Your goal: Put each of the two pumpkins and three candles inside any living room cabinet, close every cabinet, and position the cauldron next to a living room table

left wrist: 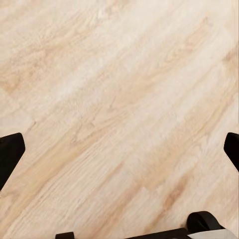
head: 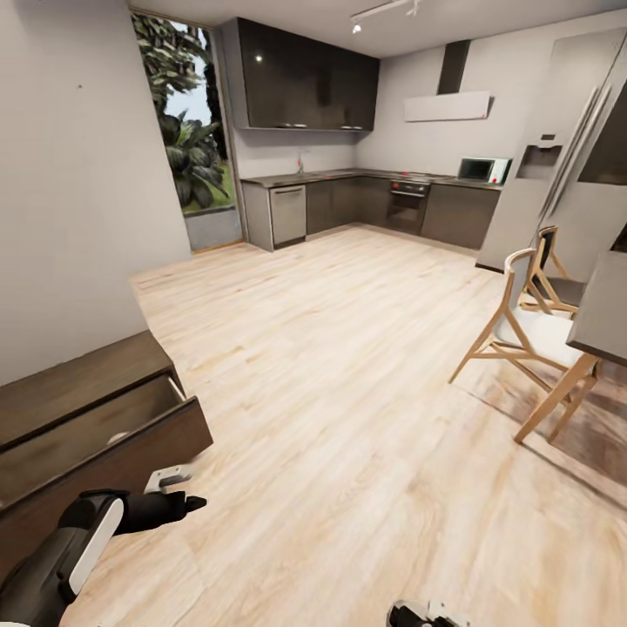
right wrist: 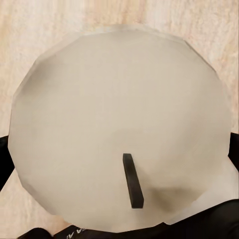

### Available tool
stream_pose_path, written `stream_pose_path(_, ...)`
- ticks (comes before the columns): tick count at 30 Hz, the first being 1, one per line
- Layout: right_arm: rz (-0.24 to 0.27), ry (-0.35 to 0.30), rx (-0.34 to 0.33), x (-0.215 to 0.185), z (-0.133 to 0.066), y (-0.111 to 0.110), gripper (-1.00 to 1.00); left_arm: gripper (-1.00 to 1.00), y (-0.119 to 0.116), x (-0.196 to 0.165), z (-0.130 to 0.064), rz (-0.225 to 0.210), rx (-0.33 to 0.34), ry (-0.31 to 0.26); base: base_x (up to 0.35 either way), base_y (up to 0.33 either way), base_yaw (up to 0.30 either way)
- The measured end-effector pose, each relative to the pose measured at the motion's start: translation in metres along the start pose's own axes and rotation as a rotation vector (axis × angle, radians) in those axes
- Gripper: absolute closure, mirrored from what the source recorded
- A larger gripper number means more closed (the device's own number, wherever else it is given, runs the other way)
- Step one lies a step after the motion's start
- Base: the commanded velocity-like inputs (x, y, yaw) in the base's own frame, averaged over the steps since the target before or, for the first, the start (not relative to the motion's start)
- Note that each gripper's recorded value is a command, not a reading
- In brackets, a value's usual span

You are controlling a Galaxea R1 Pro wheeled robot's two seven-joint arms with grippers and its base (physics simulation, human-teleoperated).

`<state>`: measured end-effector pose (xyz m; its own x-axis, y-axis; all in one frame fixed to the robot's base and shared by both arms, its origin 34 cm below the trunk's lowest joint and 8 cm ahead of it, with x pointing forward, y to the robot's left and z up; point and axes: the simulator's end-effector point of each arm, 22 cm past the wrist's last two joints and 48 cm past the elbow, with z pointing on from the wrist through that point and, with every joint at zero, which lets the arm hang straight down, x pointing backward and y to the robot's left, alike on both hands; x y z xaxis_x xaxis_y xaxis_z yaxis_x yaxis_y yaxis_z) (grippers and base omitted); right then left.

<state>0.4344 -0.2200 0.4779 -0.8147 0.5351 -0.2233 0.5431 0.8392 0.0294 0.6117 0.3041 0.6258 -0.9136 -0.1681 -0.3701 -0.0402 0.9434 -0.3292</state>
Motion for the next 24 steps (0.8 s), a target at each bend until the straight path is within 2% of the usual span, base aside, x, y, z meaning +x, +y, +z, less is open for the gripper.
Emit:
stream_pose_path(7, -0.074, -0.034, 0.013, -0.003, -0.001, 0.005, 1.0, -1.0, 0.0, 0.001, 0.001, -0.002, 0.002, 0.003, 0.051, -0.038, 0.289)
stream_pose_path(11, -0.082, -0.034, 0.012, -0.001, -0.002, 0.008, 1.0, -1.0, 0.0, 0.001, 0.002, -0.002, 0.003, 0.003, 0.002, -0.002, 0.289)
stream_pose_path(21, -0.084, -0.03, 0.012, -0.005, -0.018, 0.01, 1.0, -1.0, -0.005, -0.003, -0.011, -0.007, 0.001, 0.012, 0.0, 0.0, 0.289)
stream_pose_path(24, -0.084, -0.014, 0.008, 0.001, -0.024, 0.017, 1.0, -1.0, -0.006, -0.005, -0.015, -0.008, 0.0, 0.015, 0.0, 0.0, 0.284)
